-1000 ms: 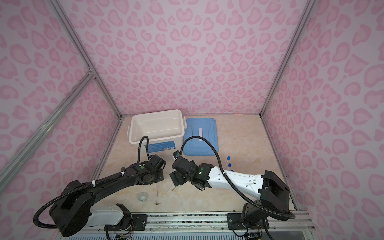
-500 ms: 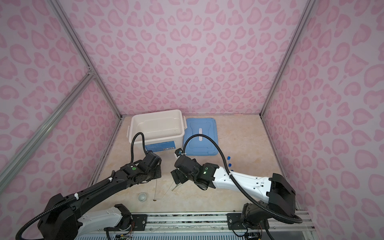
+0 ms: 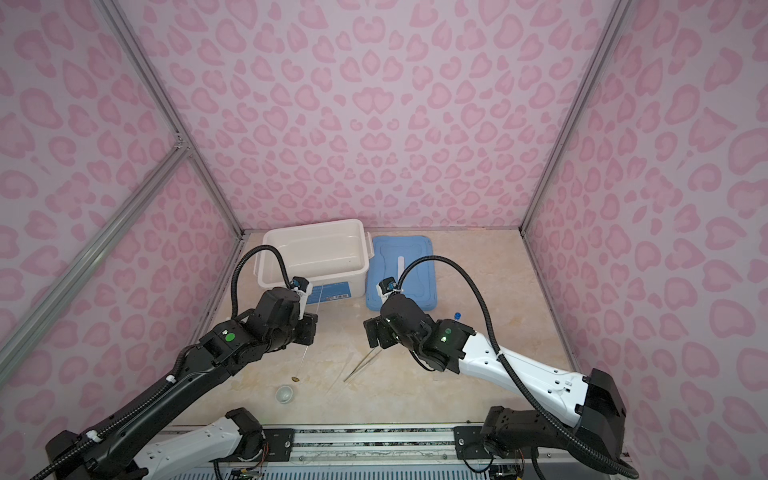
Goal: Organize the chemistry lab equipment
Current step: 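Lift the rod over the white bin with the left gripper while the right approaches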
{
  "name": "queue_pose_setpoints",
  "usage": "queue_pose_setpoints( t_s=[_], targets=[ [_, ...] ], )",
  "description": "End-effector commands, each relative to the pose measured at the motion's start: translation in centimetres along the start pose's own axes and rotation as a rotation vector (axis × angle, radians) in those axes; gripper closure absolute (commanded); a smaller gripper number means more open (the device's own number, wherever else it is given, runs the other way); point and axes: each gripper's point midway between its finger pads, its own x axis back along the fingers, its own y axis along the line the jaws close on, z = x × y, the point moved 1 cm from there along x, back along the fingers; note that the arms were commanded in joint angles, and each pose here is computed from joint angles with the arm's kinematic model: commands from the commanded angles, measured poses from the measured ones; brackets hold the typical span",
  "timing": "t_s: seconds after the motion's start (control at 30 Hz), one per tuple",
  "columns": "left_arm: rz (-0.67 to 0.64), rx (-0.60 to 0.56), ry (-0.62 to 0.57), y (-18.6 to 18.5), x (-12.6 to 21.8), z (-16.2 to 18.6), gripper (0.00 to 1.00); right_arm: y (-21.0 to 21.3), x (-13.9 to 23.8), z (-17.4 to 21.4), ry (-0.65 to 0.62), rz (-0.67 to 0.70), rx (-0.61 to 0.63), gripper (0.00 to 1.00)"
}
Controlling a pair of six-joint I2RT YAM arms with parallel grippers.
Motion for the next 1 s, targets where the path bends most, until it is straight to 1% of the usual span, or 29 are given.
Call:
queue_pose_setpoints(
  t_s=[0.0, 0.13, 0.2, 0.23, 0.3, 0.37, 0.4, 0.47, 0.53, 0.63, 0.7, 0.8, 0.87, 0.97],
  targets=[
    [0.023, -0.187, -0.037, -0.5, 1.5, -2.6, 0.97, -0.4, 0.4, -2.0, -0.060, -0.015, -0.003, 0.05],
    [0.022, -0.297, -0.104, -0.3, 3.1, -7.7, 0.97, -1.2, 0.7, -4.3, -0.090, -0.027, -0.006, 0.05],
    [0.040, -0.356, -0.133, -0.2, 3.3, -9.8, 0.97, -1.7, 0.9, -5.8, -0.109, -0.043, -0.023, 0.05],
    [0.058, -0.379, -0.168, -0.3, 4.1, -11.6, 0.97, -1.9, 0.9, -6.7, -0.117, -0.063, -0.037, 0.05],
    [0.082, -0.454, -0.203, -0.5, 4.2, -13.6, 0.97, -2.3, 0.9, -8.3, -0.132, -0.088, -0.058, 0.05],
    [0.074, -0.518, -0.231, 0.1, 3.5, -15.5, 0.97, -2.6, 0.7, -9.8, -0.152, -0.099, -0.064, 0.05],
    [0.058, -0.528, -0.237, 0.6, 3.3, -16.4, 0.97, -2.6, 0.5, -10.5, -0.155, -0.109, -0.063, 0.05],
    [0.009, -0.570, -0.209, 2.1, 1.8, -17.7, 0.97, -2.8, 0.1, -11.6, -0.158, -0.117, -0.062, 0.05],
    [-0.014, -0.629, -0.212, 2.7, 0.8, -19.0, 0.97, -2.6, -0.5, -12.6, -0.157, -0.138, -0.057, 0.06],
    [-0.006, -0.715, -0.284, 2.9, -0.2, -21.1, 0.97, -2.3, -1.2, -14.4, -0.178, -0.182, -0.045, 0.06],
    [0.010, -0.737, -0.307, 3.2, -0.9, -22.0, 0.97, -2.3, -1.8, -15.4, -0.181, -0.197, -0.043, 0.07],
    [0.032, -0.759, -0.263, 3.9, -3.0, -22.0, 0.97, -3.0, -2.8, -16.3, -0.172, -0.192, -0.042, 0.07],
    [0.040, -0.790, -0.222, 4.4, -5.0, -21.1, 0.97, -3.2, -2.6, -17.8, -0.199, -0.189, -0.040, 0.07],
    [0.037, -0.804, -0.163, 5.6, -8.2, -19.4, 0.97, -3.7, -3.3, -18.3, -0.196, -0.189, -0.043, 0.07]
  ],
)
